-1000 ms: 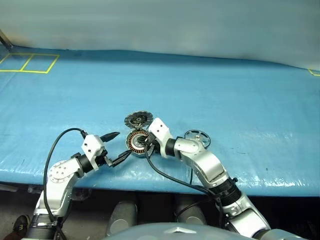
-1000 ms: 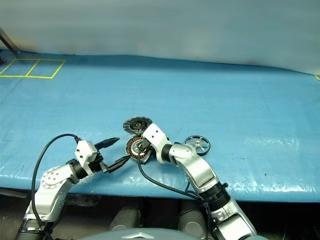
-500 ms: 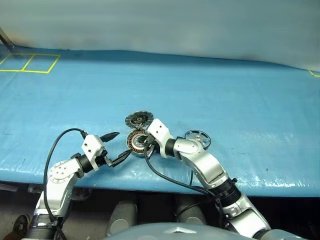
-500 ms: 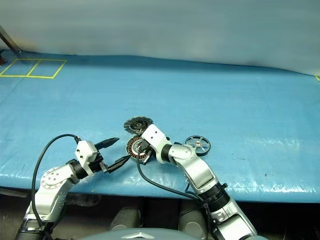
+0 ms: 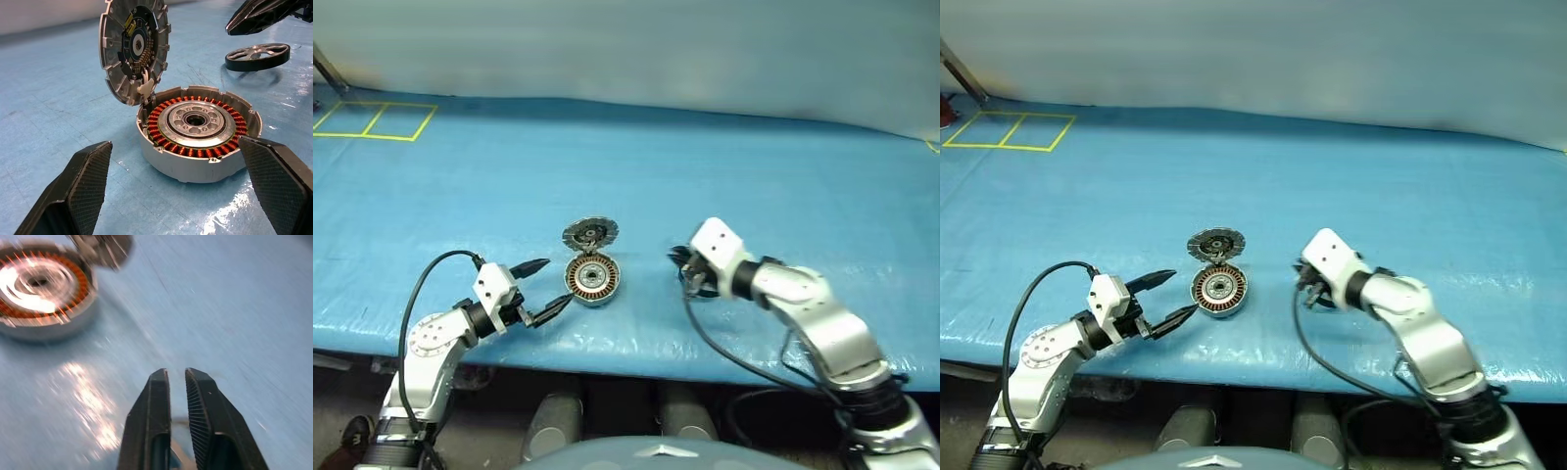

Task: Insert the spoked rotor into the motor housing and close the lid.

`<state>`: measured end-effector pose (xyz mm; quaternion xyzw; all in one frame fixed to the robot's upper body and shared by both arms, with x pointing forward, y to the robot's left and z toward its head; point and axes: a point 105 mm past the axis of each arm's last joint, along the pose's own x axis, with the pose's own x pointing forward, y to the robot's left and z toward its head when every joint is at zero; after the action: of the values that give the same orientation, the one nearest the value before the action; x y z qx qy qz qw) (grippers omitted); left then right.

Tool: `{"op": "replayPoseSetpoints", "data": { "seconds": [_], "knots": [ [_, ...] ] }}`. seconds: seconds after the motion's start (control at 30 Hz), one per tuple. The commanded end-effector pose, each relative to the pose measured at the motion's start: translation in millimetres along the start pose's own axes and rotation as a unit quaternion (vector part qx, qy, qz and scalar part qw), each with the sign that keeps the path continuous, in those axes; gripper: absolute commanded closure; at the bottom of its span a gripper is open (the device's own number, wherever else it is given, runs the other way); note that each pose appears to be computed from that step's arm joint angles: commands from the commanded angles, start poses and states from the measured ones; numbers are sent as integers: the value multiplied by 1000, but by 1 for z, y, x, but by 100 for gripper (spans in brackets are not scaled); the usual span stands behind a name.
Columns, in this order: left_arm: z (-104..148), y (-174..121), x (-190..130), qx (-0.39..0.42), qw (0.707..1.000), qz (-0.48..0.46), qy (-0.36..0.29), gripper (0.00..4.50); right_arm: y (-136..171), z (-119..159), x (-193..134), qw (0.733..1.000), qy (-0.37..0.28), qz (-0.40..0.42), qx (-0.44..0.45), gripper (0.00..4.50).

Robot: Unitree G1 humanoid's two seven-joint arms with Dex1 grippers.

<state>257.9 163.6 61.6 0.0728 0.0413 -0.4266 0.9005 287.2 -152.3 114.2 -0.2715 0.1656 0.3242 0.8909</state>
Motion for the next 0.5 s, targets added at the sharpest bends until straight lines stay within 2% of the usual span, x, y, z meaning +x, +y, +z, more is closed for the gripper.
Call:
{"op": "replayPoseSetpoints", "data": {
  "seconds": [0.03, 0.13, 0.37, 0.5],
  "knots": [
    [4, 0, 5, 7, 1000, -8, -13, 0, -24, 2, -15, 999, 6, -53, -13, 267],
    [4, 0, 8, 7, 1000, -10, -15, 0, -28, -6, -16, 998, 24, -57, -8, 168],
    [0, 0, 5, 5, 1000, -6, -7, 0, -7, -16, -15, 999, 29, -20, 26, 168],
    [-2, -2, 5, 2, 1000, -8, -7, 0, -8, -25, -23, 998, 49, -19, 20, 168]
  ]
}}
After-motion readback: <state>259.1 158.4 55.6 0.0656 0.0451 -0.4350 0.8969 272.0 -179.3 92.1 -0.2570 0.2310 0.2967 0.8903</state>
